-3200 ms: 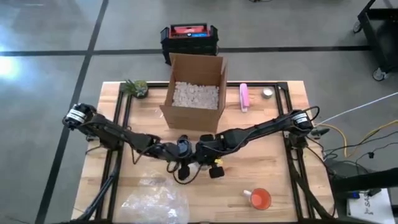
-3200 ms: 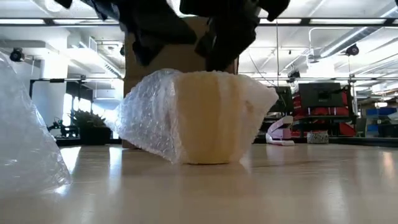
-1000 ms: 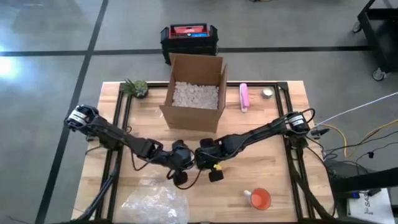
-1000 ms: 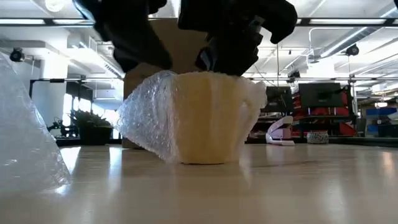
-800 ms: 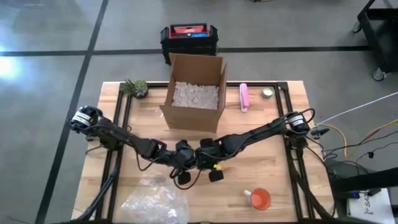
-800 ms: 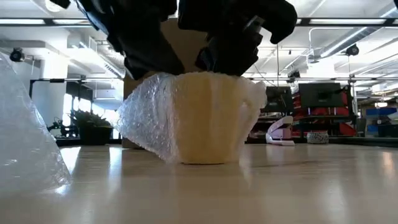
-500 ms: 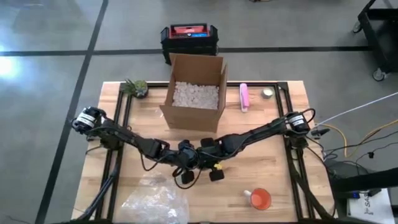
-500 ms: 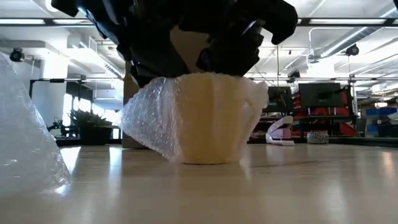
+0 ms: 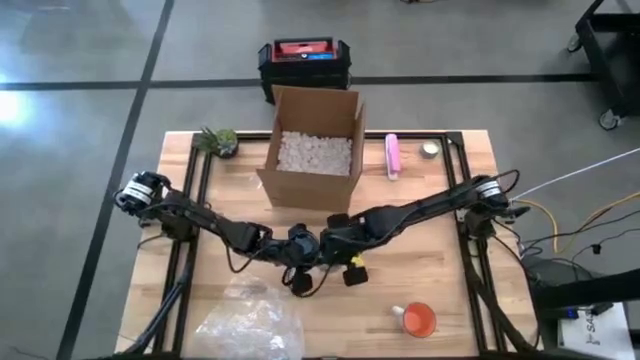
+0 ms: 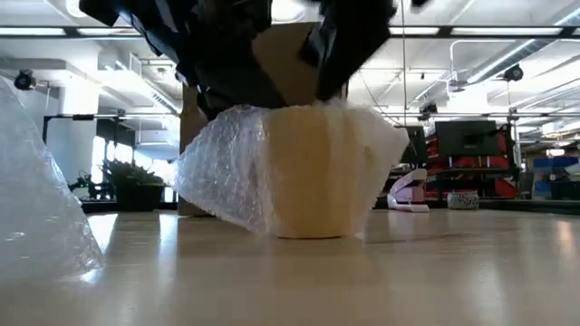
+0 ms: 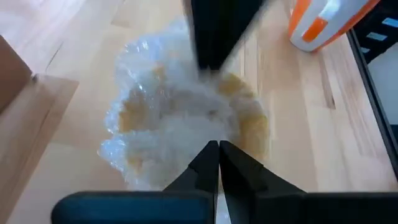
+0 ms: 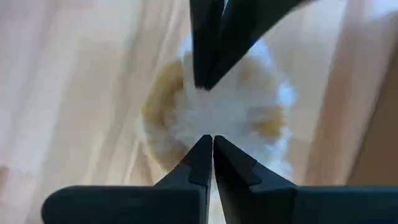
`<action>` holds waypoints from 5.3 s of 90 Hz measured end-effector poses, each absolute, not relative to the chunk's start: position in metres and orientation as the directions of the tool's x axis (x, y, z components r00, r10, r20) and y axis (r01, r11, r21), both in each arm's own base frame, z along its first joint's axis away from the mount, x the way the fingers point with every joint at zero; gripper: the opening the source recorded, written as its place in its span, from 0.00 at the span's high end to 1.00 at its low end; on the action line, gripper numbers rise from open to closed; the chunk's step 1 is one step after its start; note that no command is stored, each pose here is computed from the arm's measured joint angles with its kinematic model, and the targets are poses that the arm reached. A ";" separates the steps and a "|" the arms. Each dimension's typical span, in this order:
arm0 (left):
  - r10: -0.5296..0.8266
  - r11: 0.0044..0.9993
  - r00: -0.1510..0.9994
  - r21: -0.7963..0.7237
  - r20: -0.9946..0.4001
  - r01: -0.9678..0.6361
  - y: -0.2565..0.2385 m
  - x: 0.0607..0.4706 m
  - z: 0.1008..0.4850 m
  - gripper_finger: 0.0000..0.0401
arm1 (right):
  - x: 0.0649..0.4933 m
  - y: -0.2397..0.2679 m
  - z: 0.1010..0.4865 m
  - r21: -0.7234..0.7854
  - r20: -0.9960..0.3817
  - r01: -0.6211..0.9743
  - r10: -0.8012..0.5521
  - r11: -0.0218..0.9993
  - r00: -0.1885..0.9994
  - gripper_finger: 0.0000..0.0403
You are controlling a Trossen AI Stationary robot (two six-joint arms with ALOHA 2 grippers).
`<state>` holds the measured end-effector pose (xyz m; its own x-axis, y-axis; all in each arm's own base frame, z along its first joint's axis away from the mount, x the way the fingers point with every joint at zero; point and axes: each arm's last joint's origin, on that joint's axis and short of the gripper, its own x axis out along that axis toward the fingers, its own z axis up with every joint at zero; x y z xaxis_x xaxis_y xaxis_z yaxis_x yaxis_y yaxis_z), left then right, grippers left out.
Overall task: Wrap mug
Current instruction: Wrap the yellow mug with transparent bubble wrap
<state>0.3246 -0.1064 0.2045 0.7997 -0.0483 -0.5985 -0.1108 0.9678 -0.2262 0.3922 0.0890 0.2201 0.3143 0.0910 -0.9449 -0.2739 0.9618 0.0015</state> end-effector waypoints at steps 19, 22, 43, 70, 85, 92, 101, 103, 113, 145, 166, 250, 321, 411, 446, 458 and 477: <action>-0.050 0.967 0.812 -0.231 -0.582 -0.106 -0.106 0.324 0.209 1.00 | 0.389 0.087 0.226 -0.007 -0.947 -0.283 0.085 0.959 0.309 0.99; -0.049 0.967 0.812 -0.231 -0.581 -0.106 -0.106 0.324 0.209 1.00 | 0.388 0.087 0.228 -0.007 -0.945 -0.284 0.086 0.959 0.315 0.99; -0.048 0.968 0.817 -0.227 -0.575 -0.103 -0.106 0.324 0.211 1.00 | 0.380 0.083 0.250 -0.050 -0.929 -0.289 0.063 0.956 0.366 0.99; -0.047 0.969 0.814 -0.224 -0.579 -0.104 -0.106 0.323 0.211 1.00 | 0.383 0.078 0.231 -0.090 -0.951 -0.290 0.005 0.953 0.310 0.99; -0.046 0.969 0.812 -0.223 -0.582 -0.105 -0.106 0.323 0.211 1.00 | 0.396 0.088 0.214 -0.058 -0.937 -0.318 0.058 0.946 0.343 0.99; -0.046 0.969 0.811 -0.222 -0.584 -0.105 -0.106 0.323 0.211 1.00 | 0.400 0.089 0.197 -0.054 -0.948 -0.319 0.052 0.946 0.314 0.99; -0.069 0.970 0.797 -0.228 -0.600 -0.088 -0.106 0.320 0.212 1.00 | 0.405 0.090 0.184 -0.054 -0.954 -0.327 0.047 0.943 0.295 0.99; -0.086 0.969 0.791 -0.237 -0.606 -0.076 -0.106 0.319 0.213 1.00 | 0.406 0.090 0.181 -0.055 -0.955 -0.327 0.047 0.943 0.294 0.99; -0.133 0.962 0.770 -0.269 -0.624 -0.052 -0.106 0.312 0.220 1.00 | 0.410 0.091 0.170 -0.059 -0.956 -0.328 0.041 0.943 0.291 0.99; -0.138 0.962 0.793 -0.271 -0.594 -0.035 -0.104 0.307 0.233 1.00 | 0.406 0.090 0.198 -0.066 -0.938 -0.332 0.054 0.941 0.342 0.99; -0.139 0.962 0.792 -0.271 -0.594 -0.035 -0.104 0.307 0.233 1.00 | 0.395 0.088 0.233 -0.068 -0.924 -0.322 0.062 0.944 0.377 0.99; -0.162 0.962 0.637 -0.265 -0.754 -0.069 -0.101 0.291 0.220 1.00 | 0.421 0.092 0.146 -0.049 -0.970 -0.334 0.035 0.941 0.240 0.99; -0.164 0.955 0.677 -0.287 -0.717 -0.073 -0.098 0.284 0.236 1.00 | 0.411 0.090 0.192 -0.028 -0.940 -0.308 0.079 0.951 0.331 0.99; 0.058 0.960 0.733 -0.163 -0.677 -0.227 -0.086 0.277 0.249 1.00 | 0.439 0.092 0.130 -0.011 -0.942 -0.302 0.092 0.953 0.323 1.00; 0.057 0.961 0.732 -0.160 -0.679 -0.224 -0.086 0.277 0.248 1.00 | 0.433 0.091 0.161 -0.004 -0.924 -0.298 0.110 0.955 0.367 0.99; 0.057 0.961 0.732 -0.161 -0.679 -0.223 -0.086 0.277 0.249 1.00 | 0.425 0.089 0.183 0.000 -0.918 -0.286 0.113 0.958 0.380 0.99; 0.056 0.962 0.732 -0.160 -0.679 -0.223 -0.087 0.277 0.248 1.00 | 0.414 0.087 0.205 -0.004 -0.922 -0.284 0.107 0.959 0.373 0.99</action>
<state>0.2768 -0.0865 0.2485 0.7317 0.0561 -0.6793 -0.2226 0.9616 -0.1604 0.4138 0.0866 0.2053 0.3730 0.1067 -0.9217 -0.2841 0.9588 -0.0040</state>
